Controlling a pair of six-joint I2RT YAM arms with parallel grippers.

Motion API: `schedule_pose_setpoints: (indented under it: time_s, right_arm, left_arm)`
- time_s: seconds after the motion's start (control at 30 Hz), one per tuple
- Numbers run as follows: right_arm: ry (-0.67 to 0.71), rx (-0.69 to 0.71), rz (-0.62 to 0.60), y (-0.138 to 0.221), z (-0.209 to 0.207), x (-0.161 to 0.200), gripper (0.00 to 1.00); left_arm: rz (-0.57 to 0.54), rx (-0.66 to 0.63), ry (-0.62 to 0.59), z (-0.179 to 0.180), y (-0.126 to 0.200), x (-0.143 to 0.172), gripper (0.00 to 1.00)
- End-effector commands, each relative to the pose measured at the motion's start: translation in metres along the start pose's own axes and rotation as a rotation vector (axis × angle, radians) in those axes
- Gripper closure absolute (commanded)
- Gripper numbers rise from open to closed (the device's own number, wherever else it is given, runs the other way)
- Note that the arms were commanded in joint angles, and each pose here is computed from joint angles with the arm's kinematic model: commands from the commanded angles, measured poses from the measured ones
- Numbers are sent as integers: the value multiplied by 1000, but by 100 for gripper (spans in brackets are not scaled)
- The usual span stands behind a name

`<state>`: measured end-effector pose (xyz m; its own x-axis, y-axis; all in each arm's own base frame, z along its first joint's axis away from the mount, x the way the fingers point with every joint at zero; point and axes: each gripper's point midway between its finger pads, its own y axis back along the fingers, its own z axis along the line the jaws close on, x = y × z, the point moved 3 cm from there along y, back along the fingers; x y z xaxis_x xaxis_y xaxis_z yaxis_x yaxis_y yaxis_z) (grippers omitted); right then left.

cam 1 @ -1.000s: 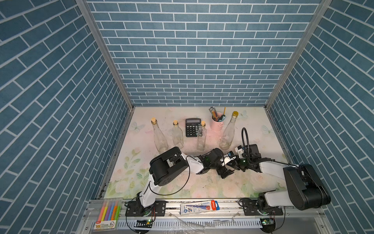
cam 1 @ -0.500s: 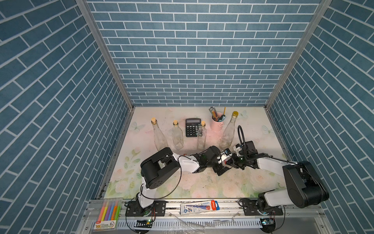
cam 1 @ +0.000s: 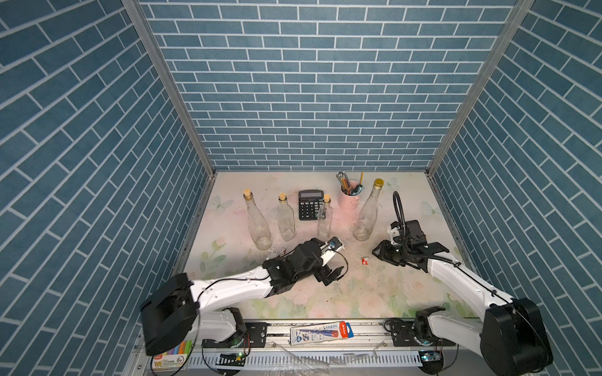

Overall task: Remove the label from the bottle
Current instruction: Place the label at the center of the board, then reset both arms

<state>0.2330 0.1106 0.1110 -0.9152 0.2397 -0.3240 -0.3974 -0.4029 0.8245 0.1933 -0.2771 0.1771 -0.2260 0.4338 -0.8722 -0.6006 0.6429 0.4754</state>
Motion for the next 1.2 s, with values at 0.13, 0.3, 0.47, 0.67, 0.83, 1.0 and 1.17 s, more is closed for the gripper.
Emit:
schedule_pose_setpoints:
  time_s: [0.13,0.3,0.47,0.67,0.83,1.0,1.17]
  right_arm:
    - [75,326,-235,39,-48,-57,2]
    - [133,577,-488,49,-81,-104,1]
    - [132,747,-547,46,-109,-123,2]
    - [129,780,-634,37,-131,-124,2]
    - [152,761,-698,32,-133,-124,1]
    - [159,749,-746,34,-131,-128,1]
    - [169,721,-779,35,-127,-129,1]
  left_arm:
    - [60,-734,118,102,78,31,0]
    - [117,-1076,60,131,114,46,0]
    - [81,-1167,111,139,133,50,1]
    - [89,-1247,145,155,136,57,0]
    - [161,-1199,67,166,117,64,0]
    - [133,-1182,35,175,117,67,0]
    - [109,-1201,93,182,130,88,1]
